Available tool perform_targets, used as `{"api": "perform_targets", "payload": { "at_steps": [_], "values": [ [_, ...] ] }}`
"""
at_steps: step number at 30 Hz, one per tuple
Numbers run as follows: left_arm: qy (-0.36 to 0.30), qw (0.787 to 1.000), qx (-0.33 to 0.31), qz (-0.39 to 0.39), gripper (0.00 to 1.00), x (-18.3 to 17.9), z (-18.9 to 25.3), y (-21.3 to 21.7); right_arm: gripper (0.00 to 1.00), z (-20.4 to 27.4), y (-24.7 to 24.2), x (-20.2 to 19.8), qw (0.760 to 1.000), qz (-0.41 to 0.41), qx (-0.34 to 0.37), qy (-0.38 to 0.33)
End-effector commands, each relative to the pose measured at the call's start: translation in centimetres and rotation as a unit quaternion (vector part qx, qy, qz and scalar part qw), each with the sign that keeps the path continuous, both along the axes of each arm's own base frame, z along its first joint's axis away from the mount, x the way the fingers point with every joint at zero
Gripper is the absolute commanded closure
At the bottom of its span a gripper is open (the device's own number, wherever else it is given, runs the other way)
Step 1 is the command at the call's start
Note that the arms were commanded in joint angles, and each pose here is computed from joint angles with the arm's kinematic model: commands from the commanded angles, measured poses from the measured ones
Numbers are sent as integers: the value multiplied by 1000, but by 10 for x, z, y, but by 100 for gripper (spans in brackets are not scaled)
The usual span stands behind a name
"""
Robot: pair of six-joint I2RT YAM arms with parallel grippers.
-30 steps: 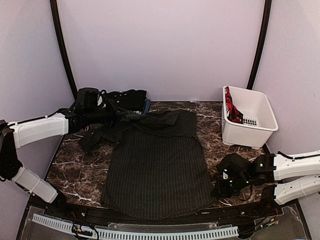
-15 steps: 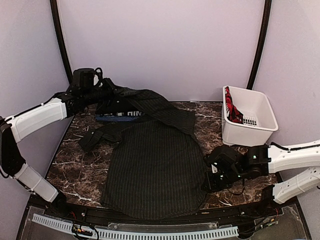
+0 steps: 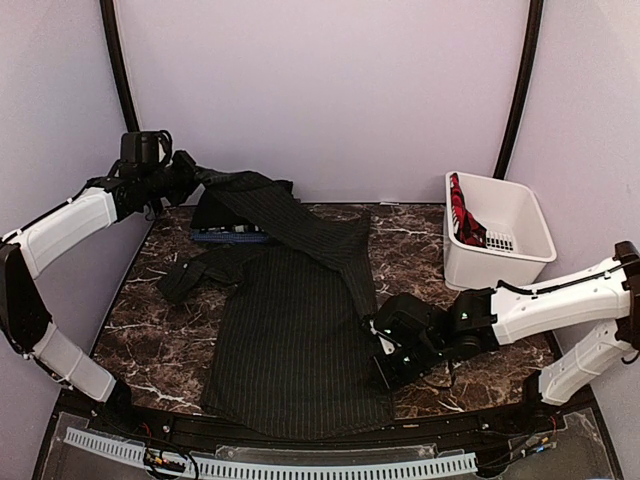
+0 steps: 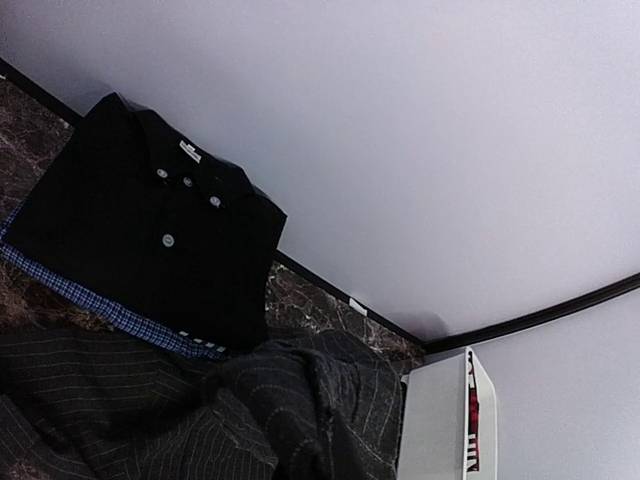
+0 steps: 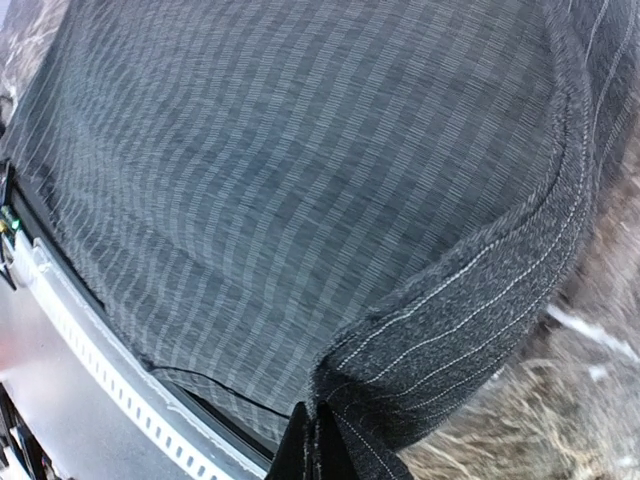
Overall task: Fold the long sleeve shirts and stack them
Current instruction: Fold the flattened shirt at the center of the board.
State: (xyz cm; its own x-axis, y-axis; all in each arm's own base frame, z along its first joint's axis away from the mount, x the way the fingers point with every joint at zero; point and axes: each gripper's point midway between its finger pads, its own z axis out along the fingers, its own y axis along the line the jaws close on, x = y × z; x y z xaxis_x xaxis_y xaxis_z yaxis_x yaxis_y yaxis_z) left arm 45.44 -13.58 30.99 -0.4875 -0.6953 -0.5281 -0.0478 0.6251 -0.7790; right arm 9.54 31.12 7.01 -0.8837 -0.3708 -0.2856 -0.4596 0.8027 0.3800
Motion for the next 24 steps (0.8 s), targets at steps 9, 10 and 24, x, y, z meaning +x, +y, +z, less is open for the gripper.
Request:
{"api": "perform_targets", "payload": {
  "at_steps": [9, 10, 24],
  "values": [
    [-65, 998, 17, -21, 100, -15, 50, 6, 100, 9, 59, -12, 993, 93, 64, 22],
    [-68, 997, 19, -20, 100, -17, 53, 7, 100, 7, 60, -13, 993, 96, 64, 25],
    [-105, 993, 39, -35, 100, -22, 85, 6, 100, 21, 67, -19, 989, 113, 84, 33]
  ]
}}
